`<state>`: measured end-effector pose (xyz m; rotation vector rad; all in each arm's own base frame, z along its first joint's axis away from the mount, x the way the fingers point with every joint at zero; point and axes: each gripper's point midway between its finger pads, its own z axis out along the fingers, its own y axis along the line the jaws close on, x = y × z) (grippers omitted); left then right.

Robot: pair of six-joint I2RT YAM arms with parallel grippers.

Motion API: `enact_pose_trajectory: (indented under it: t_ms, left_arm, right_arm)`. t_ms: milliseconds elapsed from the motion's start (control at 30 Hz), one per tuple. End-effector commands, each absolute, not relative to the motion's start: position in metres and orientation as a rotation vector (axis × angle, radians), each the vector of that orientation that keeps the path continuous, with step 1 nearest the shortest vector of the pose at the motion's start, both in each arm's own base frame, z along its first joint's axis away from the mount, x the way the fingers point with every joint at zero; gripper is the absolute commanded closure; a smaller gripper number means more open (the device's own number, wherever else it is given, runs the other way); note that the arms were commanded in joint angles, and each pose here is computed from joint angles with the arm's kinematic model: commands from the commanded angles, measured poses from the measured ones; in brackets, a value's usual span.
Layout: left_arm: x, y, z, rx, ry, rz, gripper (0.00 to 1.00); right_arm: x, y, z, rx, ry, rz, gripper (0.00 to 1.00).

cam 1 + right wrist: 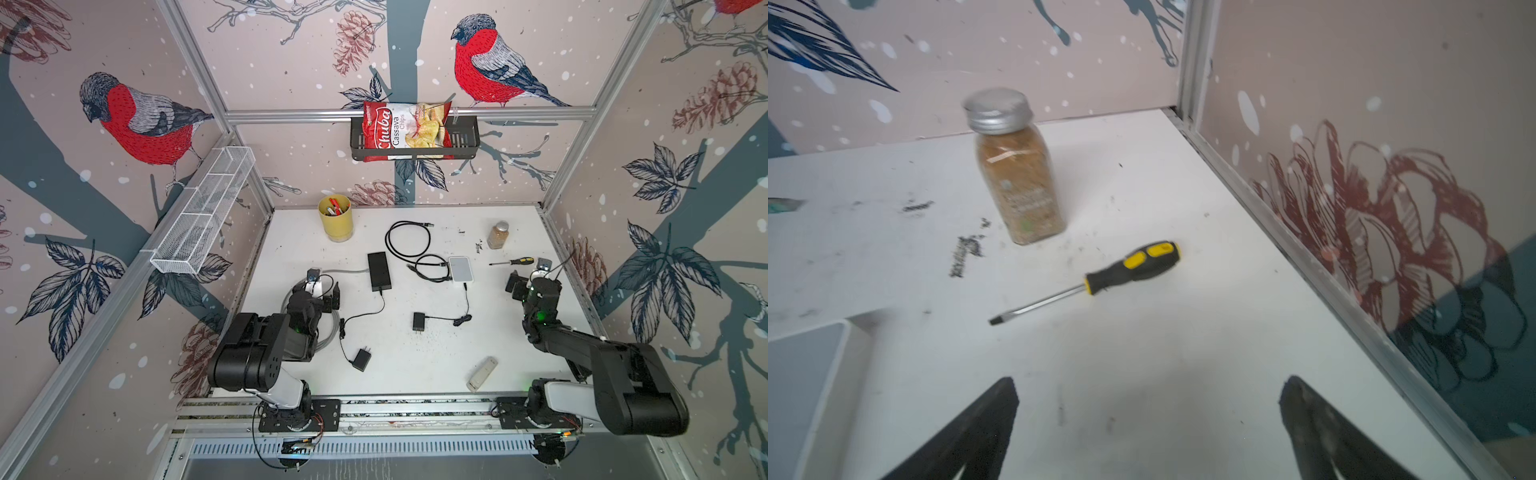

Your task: Insert the plug into the switch port

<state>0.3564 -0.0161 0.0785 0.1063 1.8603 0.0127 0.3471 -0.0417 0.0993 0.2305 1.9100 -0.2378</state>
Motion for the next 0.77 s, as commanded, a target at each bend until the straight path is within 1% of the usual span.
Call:
enact_pose_trajectory:
  t_ms: [0,100,133,200,267,733]
  left_arm:
    - [0.378,-0.003,0.123,0.002,1.726,0.052,0.03]
    - [0.377,0.004,0.127,-0.038,1.686,0.076,0.03]
    - [0.375,0.004,0.131,-0.037,1.655,0.079,0.03]
    - [0.377,0.005,0.126,-0.046,1.693,0.083,0.03]
    - [0.377,0.008,0.128,-0.064,1.676,0.094,0.03]
    - [0.377,0.011,0.128,-0.080,1.674,0.104,0.03]
  right_arm:
    - [0.364,-0.023,0.146,0.187,1.687,-0.059,0.01]
    - [0.370,-0.016,0.127,0.147,1.701,-0.039,0.01]
    - [0.371,-0.013,0.128,0.122,1.678,-0.042,0.01]
    - [0.370,-0.013,0.129,0.117,1.677,-0.034,0.01]
    - [0.375,-0.015,0.123,0.132,1.719,-0.034,0.00]
    - [0.375,-0.016,0.124,0.133,1.719,-0.022,0.00]
